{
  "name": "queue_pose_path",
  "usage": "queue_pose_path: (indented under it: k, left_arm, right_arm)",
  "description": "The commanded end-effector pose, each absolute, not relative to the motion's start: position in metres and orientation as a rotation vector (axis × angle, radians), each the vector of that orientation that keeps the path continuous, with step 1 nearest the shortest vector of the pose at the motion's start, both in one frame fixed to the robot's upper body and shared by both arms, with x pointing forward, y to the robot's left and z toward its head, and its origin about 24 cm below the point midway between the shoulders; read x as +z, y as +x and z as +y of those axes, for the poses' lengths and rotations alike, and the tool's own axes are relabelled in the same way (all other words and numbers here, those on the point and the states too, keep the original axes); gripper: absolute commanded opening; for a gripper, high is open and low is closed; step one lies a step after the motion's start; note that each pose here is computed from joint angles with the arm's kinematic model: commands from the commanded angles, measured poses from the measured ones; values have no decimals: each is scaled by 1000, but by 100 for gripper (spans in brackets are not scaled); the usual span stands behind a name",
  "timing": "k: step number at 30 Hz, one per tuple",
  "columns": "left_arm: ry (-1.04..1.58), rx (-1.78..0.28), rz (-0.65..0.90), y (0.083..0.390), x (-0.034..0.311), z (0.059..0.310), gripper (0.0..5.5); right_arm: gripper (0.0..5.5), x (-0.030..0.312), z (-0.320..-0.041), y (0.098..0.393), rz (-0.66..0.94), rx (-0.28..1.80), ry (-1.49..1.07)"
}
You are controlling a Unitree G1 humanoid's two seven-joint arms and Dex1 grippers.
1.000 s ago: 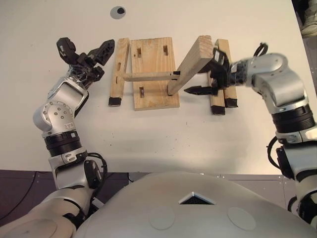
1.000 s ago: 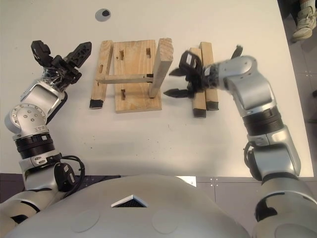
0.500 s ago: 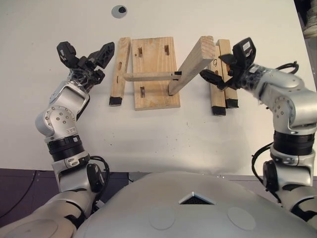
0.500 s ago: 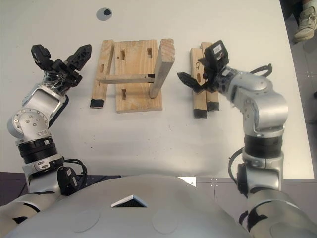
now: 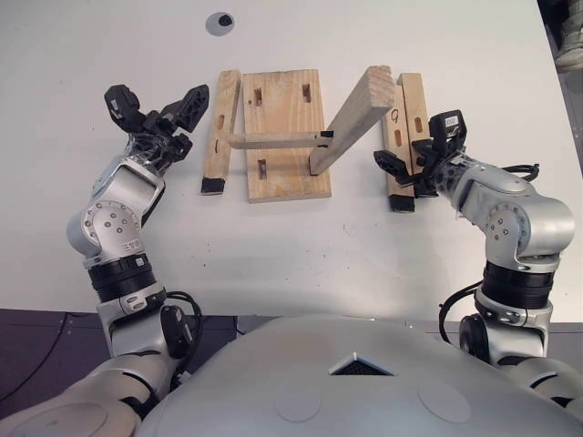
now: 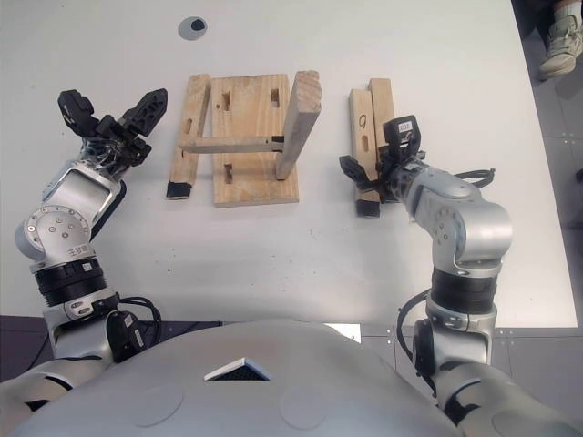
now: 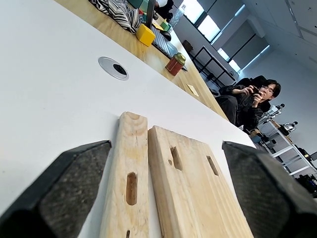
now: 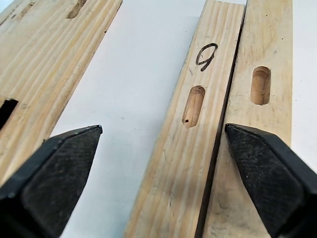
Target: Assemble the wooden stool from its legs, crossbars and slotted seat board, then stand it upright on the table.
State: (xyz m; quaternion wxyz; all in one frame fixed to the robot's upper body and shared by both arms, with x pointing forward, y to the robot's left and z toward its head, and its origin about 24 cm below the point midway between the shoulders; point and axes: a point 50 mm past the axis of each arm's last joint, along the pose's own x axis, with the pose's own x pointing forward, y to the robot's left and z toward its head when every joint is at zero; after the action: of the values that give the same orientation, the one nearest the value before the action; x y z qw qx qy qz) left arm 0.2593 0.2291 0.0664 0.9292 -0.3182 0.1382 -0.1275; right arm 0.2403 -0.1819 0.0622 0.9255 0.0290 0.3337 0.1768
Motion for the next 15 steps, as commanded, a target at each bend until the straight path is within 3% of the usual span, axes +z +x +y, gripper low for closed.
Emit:
queue_pose_path:
  k: [1,6,15]
  left_arm:
    - [-643,-247,285,259,67,230,413]
    - [-644,-240,284,258,66,230,413]
    - [-645,-238,292,259,63,229,413]
  right_arm:
    - [458,52,-179,238,746,361,76]
    - [458,55,-172,242,723,403,32]
    - [458,46,-195,249,759,302,-96]
